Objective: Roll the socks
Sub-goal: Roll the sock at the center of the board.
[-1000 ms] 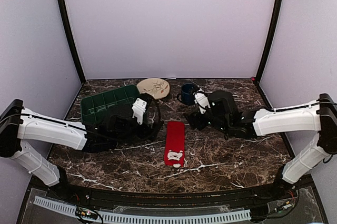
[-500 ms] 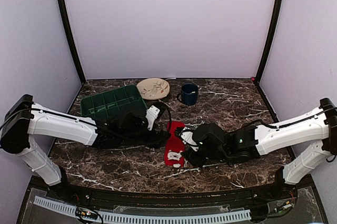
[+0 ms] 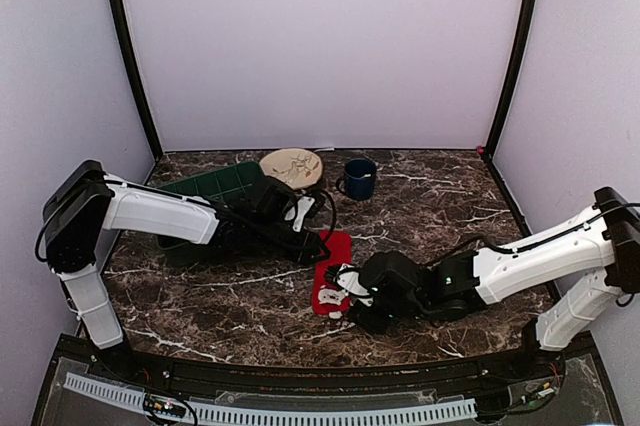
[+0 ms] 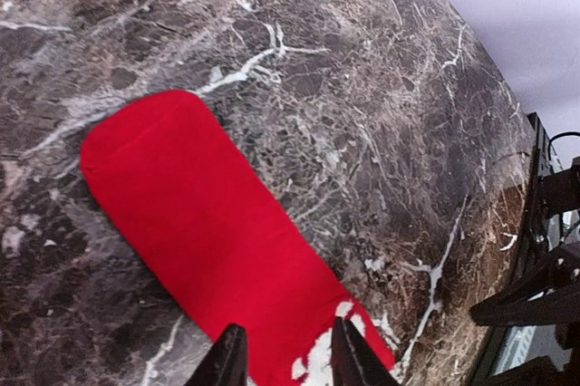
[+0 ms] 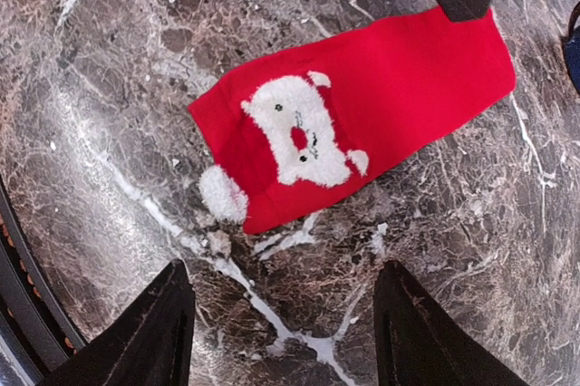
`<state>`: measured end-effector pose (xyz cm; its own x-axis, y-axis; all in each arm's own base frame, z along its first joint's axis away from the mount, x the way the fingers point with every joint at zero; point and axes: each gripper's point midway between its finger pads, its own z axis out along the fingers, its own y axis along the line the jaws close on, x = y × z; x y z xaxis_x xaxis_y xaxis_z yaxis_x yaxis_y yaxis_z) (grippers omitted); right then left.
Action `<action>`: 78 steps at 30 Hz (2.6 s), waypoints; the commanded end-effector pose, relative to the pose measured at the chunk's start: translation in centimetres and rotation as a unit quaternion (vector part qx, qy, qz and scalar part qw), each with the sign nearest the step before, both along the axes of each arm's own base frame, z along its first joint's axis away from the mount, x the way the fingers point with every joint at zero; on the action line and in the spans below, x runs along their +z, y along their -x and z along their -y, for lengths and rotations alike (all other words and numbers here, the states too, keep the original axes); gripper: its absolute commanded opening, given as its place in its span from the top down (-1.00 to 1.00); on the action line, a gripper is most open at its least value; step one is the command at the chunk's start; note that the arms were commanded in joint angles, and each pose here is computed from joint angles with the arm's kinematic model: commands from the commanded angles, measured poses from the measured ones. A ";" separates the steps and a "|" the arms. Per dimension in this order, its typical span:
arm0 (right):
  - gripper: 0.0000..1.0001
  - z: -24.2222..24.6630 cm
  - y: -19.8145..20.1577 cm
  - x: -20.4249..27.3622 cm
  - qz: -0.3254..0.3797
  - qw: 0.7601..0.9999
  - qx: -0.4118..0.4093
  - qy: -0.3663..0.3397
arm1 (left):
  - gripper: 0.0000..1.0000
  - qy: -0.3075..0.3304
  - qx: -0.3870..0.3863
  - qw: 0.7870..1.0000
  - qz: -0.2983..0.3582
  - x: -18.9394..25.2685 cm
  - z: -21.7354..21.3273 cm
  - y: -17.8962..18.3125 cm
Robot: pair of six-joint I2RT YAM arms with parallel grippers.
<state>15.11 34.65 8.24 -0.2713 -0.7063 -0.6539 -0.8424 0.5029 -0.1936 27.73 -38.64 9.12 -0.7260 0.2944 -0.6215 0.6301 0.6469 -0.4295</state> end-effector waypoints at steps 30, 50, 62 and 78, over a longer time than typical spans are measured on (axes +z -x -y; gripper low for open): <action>-0.38 -3.7 0.3 -3.6 0.022 0.993 0.096 0.060 | 0.88 -0.017 -0.098 0.981 -0.167 -4.5 2.0 4.2; -0.31 -3.2 -2.0 -4.9 0.026 0.991 0.105 0.080 | 0.96 -0.063 -0.079 0.971 -0.215 -8.0 0.6 5.1; 0.10 -2.7 -1.1 -6.2 0.000 0.985 0.134 0.104 | 0.96 -0.064 -0.076 0.969 -0.226 -8.5 0.4 5.0; 0.85 -1.2 -0.2 -7.8 -0.079 0.983 0.117 0.116 | 0.96 -0.063 -0.069 0.967 -0.236 -8.5 0.0 4.8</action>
<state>16.02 37.95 1.86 -0.1059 -0.8590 -0.5008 -0.9537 0.2302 -0.1933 23.37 -39.96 2.18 -0.8505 0.4587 -0.2573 0.5068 0.5842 -0.6340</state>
